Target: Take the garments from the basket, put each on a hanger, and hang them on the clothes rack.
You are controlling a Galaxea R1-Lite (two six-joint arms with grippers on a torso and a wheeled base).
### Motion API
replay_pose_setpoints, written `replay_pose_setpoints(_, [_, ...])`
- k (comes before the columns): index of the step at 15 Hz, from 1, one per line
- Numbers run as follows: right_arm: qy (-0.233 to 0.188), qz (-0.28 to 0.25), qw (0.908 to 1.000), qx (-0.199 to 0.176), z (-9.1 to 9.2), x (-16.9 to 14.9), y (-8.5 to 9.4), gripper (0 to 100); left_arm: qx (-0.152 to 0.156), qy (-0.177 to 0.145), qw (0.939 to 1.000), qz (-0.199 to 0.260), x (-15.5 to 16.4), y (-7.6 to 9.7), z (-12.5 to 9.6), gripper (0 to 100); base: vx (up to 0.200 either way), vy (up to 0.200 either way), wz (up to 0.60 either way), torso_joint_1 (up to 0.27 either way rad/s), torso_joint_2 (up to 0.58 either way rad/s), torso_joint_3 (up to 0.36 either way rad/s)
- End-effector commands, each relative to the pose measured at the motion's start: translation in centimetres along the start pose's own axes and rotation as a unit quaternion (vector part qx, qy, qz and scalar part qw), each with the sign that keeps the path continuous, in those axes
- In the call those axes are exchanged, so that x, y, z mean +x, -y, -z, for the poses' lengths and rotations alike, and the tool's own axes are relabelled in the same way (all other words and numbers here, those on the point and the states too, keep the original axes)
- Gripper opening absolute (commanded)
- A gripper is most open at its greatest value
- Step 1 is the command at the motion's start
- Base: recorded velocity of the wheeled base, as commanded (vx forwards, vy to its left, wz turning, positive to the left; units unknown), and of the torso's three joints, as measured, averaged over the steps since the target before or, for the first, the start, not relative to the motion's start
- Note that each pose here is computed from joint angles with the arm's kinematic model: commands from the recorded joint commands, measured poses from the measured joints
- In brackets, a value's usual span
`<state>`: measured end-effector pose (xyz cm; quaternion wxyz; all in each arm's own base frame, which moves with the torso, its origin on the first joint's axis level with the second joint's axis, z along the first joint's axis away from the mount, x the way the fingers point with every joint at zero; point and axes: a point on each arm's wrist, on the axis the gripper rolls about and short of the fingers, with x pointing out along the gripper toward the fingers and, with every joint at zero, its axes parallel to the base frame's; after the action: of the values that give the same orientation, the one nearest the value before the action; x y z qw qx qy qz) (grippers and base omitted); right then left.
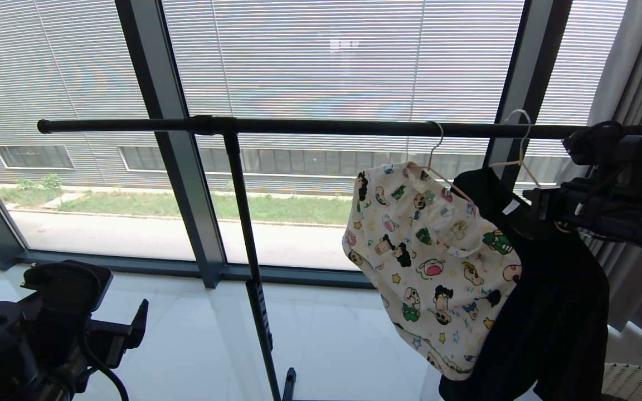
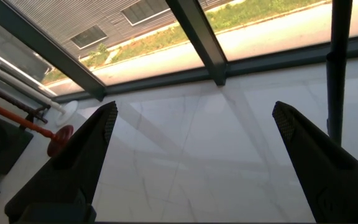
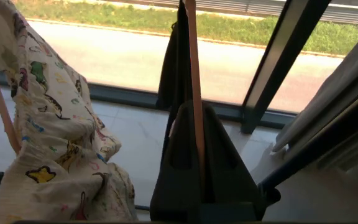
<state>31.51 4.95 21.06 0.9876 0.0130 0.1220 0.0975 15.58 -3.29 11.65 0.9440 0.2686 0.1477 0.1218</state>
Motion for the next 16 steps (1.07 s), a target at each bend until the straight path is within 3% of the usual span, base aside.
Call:
replay_pose_setpoints(1, [-0.017,0.001,0.9999,-0.002,0.9,1.0,0.1,0,0.000,0.000,1.0000,0.000,-0.1,0.0,0.1,100,0.000,0.000,0.00,0.000,0.00,0.000])
replay_pose_setpoints(8, [-0.024,0.001,0.9997,-0.010,1.2,1.1,0.0,0,0.000,-0.001,1.0000,0.000,-0.1,0.0,0.1,100,0.000,0.000,0.00,0.000,0.00,0.000])
replay_pose_setpoints(9, [-0.023,0.002,0.9997,-0.010,1.2,0.8,0.0,100,0.000,-0.001,1.0000,0.000,-0.1,0.0,0.1,100,0.000,0.000,0.00,0.000,0.00,0.000])
replay_pose_setpoints(11, [-0.012,0.004,0.9998,-0.015,0.7,-0.3,-0.1,100,-0.001,-0.001,1.0000,-0.002,-0.1,-0.1,0.1,100,0.000,0.000,0.00,0.000,0.00,0.000])
replay_pose_setpoints(13, [0.003,0.013,0.9983,-0.056,-0.2,-4.2,-0.1,100,-0.003,0.000,1.0000,-0.009,-0.1,-0.3,0.0,100,0.000,0.000,0.00,0.000,0.00,0.000])
replay_pose_setpoints(15, [-0.010,0.014,0.9972,-0.073,-1.0,-9.1,-0.4,100,-0.008,0.004,0.9998,-0.016,-0.2,-0.7,0.0,100,0.000,0.000,0.00,0.000,0.00,0.000])
replay_pose_setpoints(16, [-0.028,0.008,0.9969,-0.074,-1.4,-13.2,-0.7,100,-0.016,0.012,0.9995,-0.024,-0.2,-1.0,-0.4,100,0.000,0.000,0.00,0.000,0.00,0.000])
